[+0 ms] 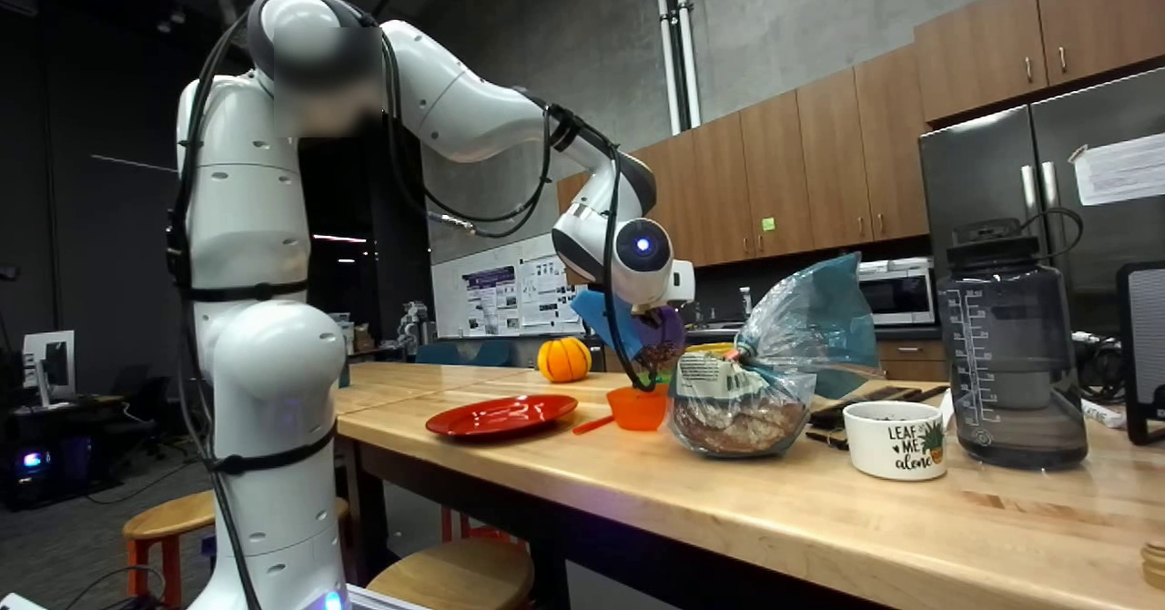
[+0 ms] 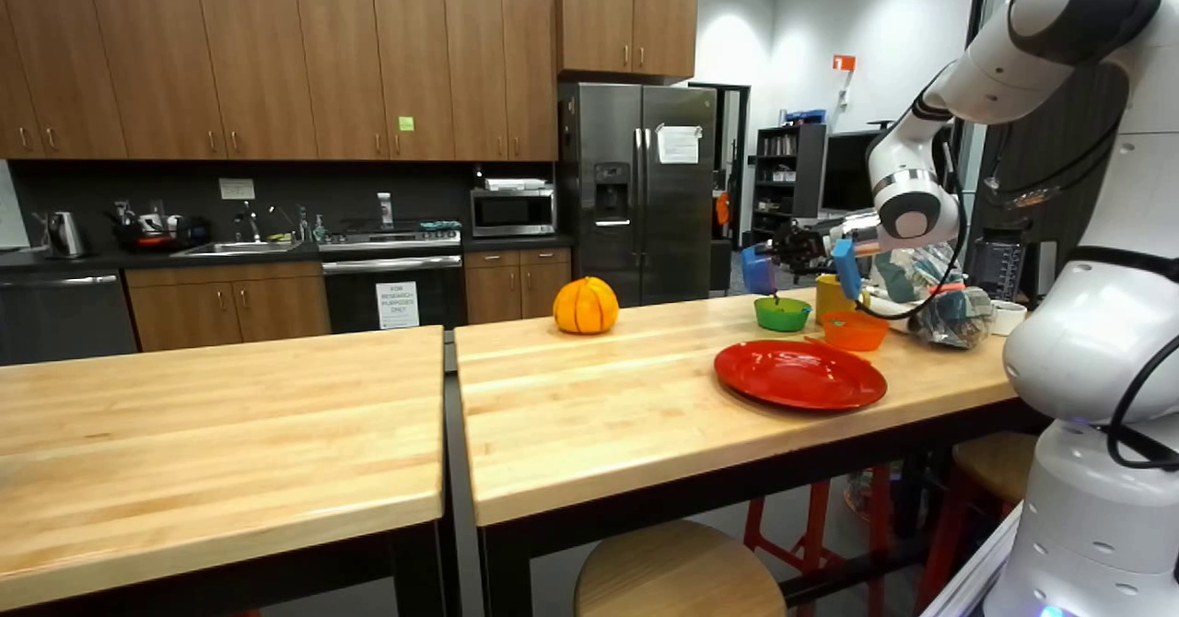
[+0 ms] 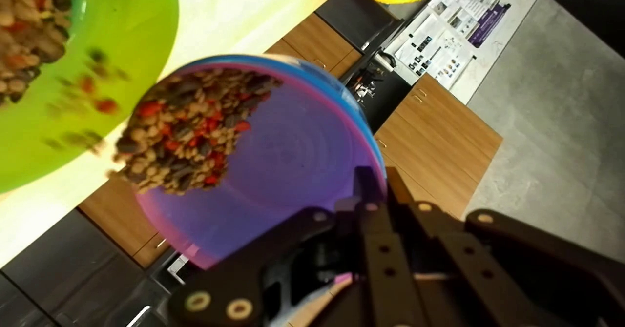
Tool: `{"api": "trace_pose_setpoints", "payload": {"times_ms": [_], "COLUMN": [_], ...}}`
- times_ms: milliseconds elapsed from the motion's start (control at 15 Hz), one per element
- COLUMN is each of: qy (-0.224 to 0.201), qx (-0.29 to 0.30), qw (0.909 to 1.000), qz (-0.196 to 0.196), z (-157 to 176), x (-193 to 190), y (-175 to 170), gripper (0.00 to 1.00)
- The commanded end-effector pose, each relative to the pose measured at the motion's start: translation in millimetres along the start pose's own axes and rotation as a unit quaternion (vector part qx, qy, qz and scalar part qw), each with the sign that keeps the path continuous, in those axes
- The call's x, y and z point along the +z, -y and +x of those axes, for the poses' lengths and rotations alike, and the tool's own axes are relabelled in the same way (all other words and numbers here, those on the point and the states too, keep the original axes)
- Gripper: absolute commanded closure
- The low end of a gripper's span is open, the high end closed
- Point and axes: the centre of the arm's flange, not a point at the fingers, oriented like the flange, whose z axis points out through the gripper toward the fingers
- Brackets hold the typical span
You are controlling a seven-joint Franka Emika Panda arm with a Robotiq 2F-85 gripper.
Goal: Pour the contents of the purple bowl into the green bowl
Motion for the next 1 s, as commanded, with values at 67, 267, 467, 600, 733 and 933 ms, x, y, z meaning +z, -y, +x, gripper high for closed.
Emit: {"api": "trace_pose_setpoints", "payload": {"times_ms": [67,267,467,600,733,933], "qy": [-0.038,-0.059,-0.074,-0.079,-0.084,-0.089], "qx": [-0.009,-0.011,-0.012,-0.013,-0.014,-0.019], "qw": [0.9990,0.9977,0.9964,0.9958,0.9950,0.9946], "qz": [0.022,0.033,0.042,0.046,0.051,0.048], "z": [-7,-11,-13,-13,-14,-14], "x": [-16,-23,-28,-30,-29,-29], "y": [-1,-5,-8,-10,-10,-8], "gripper": [0.98,0.98,0.98,0.98,0.98,0.98]}}
